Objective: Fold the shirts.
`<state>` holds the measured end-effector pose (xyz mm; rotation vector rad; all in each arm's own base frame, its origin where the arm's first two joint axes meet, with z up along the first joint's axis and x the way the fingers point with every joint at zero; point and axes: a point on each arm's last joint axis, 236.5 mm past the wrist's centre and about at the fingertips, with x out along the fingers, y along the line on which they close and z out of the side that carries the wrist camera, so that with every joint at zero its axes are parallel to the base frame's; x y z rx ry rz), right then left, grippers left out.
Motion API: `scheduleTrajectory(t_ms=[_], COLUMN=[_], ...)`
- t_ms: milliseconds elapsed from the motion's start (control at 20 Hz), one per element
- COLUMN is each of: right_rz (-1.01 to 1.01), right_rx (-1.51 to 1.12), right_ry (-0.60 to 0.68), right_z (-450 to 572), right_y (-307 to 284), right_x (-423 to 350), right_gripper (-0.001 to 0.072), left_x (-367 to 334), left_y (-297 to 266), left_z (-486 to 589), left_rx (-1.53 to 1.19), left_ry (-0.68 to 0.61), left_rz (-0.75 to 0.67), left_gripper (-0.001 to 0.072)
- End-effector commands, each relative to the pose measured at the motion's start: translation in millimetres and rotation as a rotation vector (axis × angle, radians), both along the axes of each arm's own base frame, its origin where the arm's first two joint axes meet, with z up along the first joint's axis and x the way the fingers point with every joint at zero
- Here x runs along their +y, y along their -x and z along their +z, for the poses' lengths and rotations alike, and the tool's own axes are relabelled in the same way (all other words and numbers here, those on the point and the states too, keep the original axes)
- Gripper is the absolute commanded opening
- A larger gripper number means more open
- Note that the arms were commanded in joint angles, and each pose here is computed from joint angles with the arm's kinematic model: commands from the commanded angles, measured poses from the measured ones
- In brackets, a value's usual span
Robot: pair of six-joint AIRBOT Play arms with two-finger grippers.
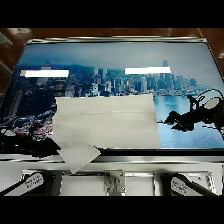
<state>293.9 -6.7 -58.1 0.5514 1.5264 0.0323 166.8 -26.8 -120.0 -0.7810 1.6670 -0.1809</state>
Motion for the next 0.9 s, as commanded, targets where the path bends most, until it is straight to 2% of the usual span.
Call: scheduleTrajectory(t_ms=[0, 450, 550, 600, 650, 700, 800, 850], right_rz=[-0.007, -0.024, -0.025, -0.025, -0.025, -0.030, -0.023, -0.011], right_rx=[0.009, 0.016, 0.017, 0.017, 0.018, 0.022, 0.050, 0.079], right_ry=[-0.004, -0.001, -0.002, -0.002, -0.001, 0.003, 0.022, 0.024], right_z=[0, 0, 0, 0, 0, 0, -3, -6], right_y=[2, 2, 2, 2, 2, 3, 10, 18], right_x=[1, 0, 0, 0, 0, -1, -5, -6], right_gripper=[0.0592, 0.0592, 0.0592, 0.0592, 0.0592, 0.0592, 0.0593, 0.0593], left_x=[-3, -22, -31, -34, -35, -35, -38, -40], left_y=[-10, -25, -21, -20, -19, -18, -14, -11], left_z=[-5, -9, -12, -13, -13, -12, -9, -7], left_rx=[-0.026, -0.065, -0.047, -0.040, -0.038, -0.036, -0.031, -0.025], left_ry=[0.020, 0.019, 0.029, 0.035, 0.037, 0.041, 0.062, 0.074], left_rz=[0.024, -0.011, -0.046, -0.055, -0.060, -0.060, -0.083, -0.092], left_gripper=[0.0454, 0.0430, 0.0313, 0.0285, 0.0185, 0.0166, 0.0075, 0.0053])
